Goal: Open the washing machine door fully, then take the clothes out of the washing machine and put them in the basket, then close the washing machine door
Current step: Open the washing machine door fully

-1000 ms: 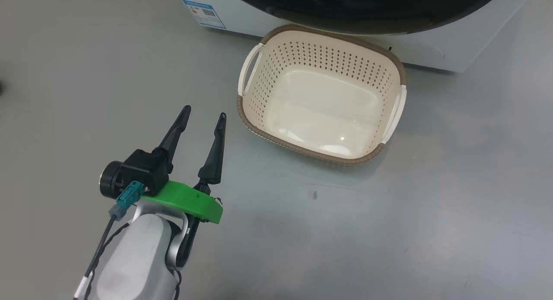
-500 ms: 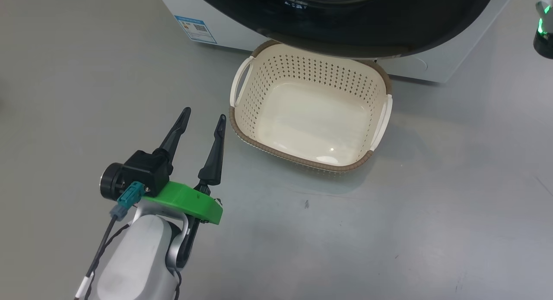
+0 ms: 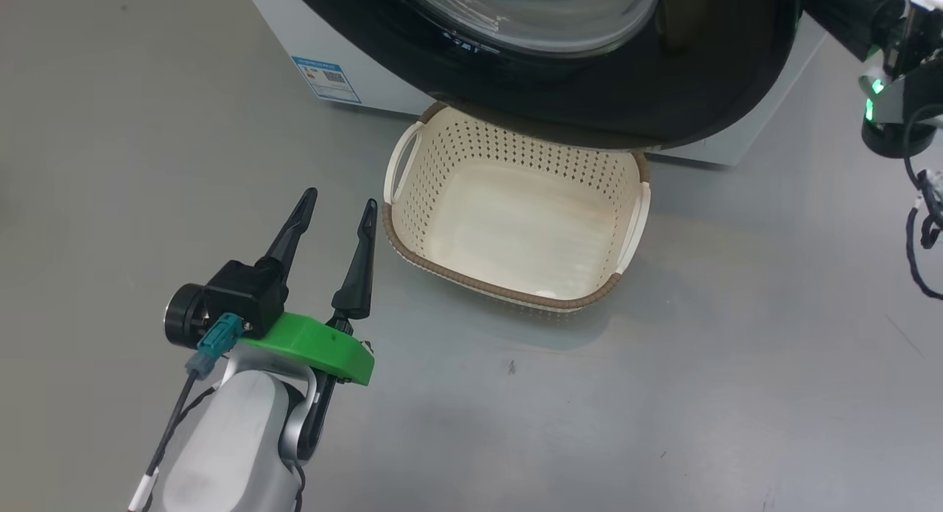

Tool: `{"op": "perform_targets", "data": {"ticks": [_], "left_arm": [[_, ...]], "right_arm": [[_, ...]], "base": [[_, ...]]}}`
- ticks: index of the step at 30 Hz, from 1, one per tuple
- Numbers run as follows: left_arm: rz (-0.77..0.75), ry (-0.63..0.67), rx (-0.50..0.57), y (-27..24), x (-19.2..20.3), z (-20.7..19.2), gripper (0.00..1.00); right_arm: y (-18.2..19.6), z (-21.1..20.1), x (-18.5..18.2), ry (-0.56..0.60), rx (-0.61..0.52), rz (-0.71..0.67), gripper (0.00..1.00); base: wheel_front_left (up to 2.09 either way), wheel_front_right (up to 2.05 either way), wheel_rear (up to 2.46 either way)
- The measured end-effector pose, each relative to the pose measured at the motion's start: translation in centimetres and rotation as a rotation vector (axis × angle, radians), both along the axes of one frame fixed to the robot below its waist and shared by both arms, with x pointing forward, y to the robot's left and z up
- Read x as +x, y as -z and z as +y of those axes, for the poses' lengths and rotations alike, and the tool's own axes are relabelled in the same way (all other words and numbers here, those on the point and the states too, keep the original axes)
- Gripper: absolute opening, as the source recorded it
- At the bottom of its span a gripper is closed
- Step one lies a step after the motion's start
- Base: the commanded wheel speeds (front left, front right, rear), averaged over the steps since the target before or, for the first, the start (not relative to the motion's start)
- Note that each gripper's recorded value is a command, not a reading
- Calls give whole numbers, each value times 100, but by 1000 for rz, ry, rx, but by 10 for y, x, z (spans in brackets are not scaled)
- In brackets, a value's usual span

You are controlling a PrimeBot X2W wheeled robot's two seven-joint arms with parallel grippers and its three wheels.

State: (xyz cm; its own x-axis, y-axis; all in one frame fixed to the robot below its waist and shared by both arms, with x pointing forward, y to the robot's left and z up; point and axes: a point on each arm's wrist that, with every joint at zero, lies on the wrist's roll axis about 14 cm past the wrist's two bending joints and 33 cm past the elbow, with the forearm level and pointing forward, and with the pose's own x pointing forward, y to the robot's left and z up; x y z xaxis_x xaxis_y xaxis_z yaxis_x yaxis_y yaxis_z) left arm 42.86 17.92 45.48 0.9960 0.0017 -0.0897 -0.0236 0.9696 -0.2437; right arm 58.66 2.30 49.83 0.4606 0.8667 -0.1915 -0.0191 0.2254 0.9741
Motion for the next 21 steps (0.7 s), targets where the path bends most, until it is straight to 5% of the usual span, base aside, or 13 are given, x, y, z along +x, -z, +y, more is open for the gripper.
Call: {"op": "perform_targets", "data": {"ticks": [21], "left_arm": [[-46,0,0,-20,-25,-4,100]], "right_arm": [[-9,29,-73,-179,0,7,0]], "base": [[0,0,0]]}}
